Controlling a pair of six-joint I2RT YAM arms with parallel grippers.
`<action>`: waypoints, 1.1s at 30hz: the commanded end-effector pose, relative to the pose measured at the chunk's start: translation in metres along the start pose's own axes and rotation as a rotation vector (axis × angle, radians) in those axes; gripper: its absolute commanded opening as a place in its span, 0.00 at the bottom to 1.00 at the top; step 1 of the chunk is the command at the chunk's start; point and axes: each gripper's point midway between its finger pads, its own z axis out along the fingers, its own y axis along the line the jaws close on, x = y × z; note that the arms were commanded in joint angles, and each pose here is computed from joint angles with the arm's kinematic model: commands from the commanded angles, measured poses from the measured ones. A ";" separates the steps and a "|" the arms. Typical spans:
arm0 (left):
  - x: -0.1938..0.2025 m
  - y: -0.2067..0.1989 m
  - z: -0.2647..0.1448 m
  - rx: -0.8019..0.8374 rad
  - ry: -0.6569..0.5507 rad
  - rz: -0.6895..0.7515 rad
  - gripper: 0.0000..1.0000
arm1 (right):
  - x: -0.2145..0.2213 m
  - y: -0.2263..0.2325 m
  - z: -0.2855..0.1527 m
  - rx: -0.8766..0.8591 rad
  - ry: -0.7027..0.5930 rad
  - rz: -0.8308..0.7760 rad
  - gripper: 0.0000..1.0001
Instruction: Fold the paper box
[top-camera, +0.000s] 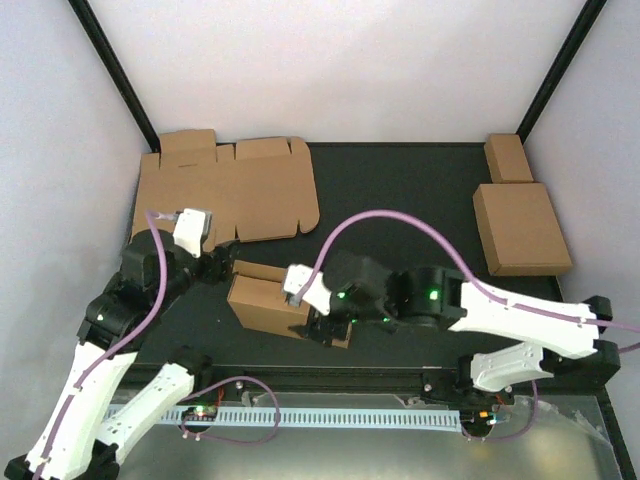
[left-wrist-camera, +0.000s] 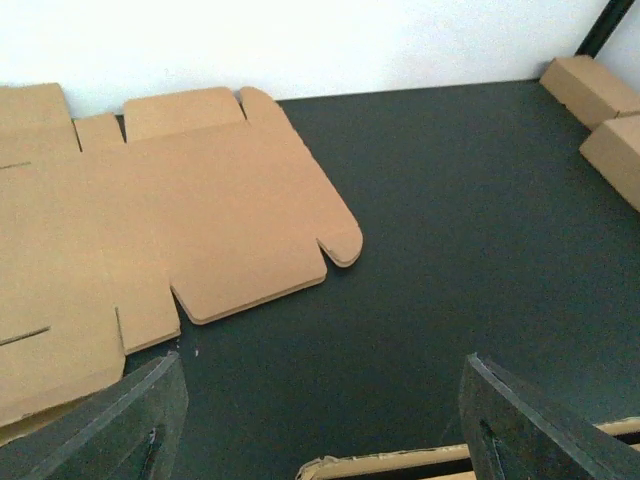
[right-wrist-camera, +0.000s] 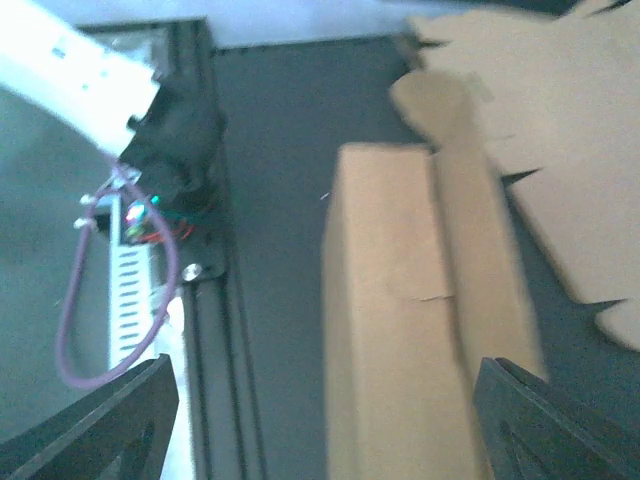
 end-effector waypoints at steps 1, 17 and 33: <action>-0.001 -0.008 0.005 0.040 0.021 0.063 0.78 | 0.020 0.028 0.027 -0.040 0.048 0.024 0.83; 0.012 -0.086 0.033 0.519 0.031 0.380 0.74 | 0.108 0.077 0.057 -0.070 0.006 0.241 0.75; 0.060 -0.137 0.017 0.836 0.092 0.756 0.56 | 0.134 0.101 0.072 -0.119 0.016 0.293 0.74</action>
